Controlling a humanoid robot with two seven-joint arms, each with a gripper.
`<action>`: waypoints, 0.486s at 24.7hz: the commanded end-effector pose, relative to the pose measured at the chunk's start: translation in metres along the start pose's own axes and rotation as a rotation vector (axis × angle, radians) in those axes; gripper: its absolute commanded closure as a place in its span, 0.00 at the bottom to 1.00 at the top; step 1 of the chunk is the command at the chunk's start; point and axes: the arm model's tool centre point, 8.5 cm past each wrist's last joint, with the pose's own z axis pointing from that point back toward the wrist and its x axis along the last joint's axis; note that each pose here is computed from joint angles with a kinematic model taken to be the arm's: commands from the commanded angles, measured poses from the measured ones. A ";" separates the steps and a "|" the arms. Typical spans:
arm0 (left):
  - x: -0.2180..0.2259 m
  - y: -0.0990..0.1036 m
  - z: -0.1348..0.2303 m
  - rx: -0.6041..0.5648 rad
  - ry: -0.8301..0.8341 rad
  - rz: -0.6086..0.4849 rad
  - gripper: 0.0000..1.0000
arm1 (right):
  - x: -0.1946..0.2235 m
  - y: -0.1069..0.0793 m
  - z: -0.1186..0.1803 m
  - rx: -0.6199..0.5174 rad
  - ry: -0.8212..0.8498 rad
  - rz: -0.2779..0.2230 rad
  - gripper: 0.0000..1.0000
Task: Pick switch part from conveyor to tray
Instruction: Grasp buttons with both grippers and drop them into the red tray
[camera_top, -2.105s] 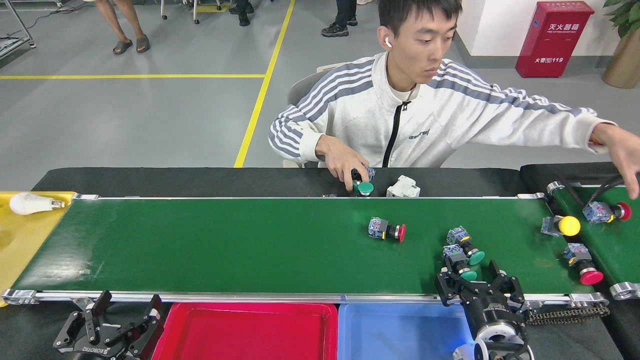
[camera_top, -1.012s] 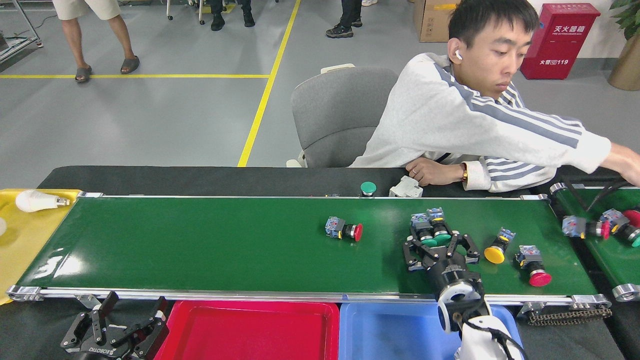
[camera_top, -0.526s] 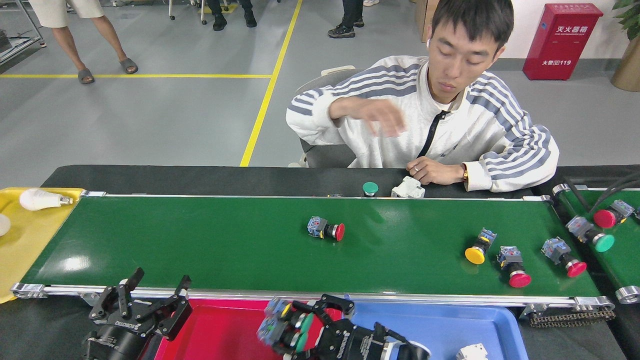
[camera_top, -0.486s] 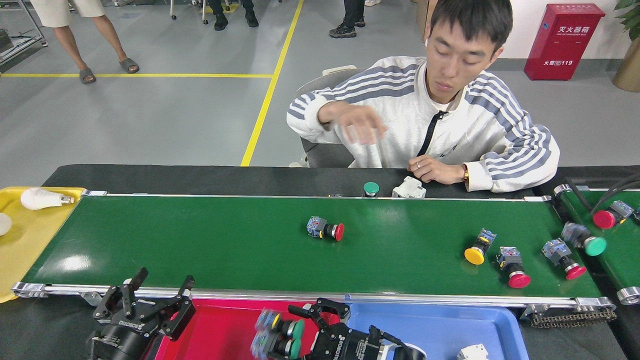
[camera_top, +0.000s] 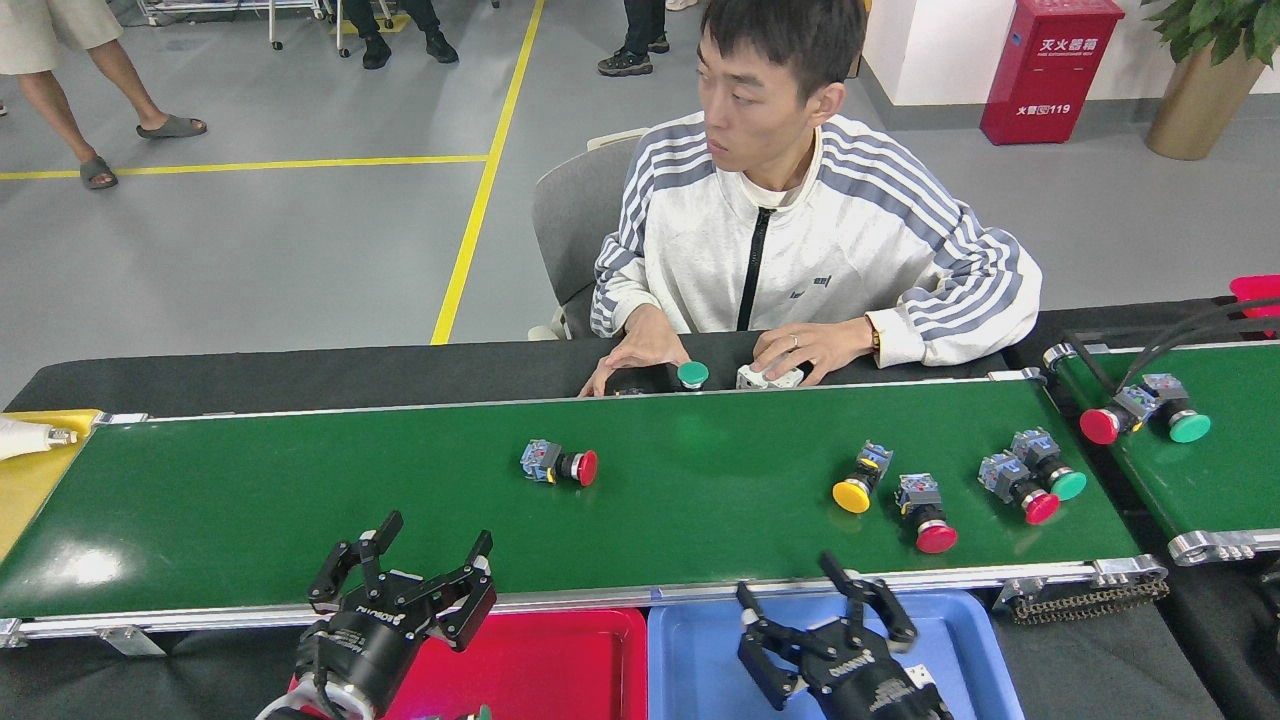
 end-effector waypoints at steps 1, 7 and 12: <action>-0.002 0.008 -0.013 0.014 -0.003 -0.004 0.00 | -0.010 -0.011 -0.005 -0.049 0.111 0.001 0.00; 0.008 0.005 -0.046 -0.022 -0.041 0.005 0.00 | -0.015 -0.019 -0.032 0.021 0.158 0.017 0.00; 0.004 0.001 -0.068 -0.056 -0.025 0.027 0.00 | -0.015 -0.021 -0.054 0.065 0.150 0.021 0.00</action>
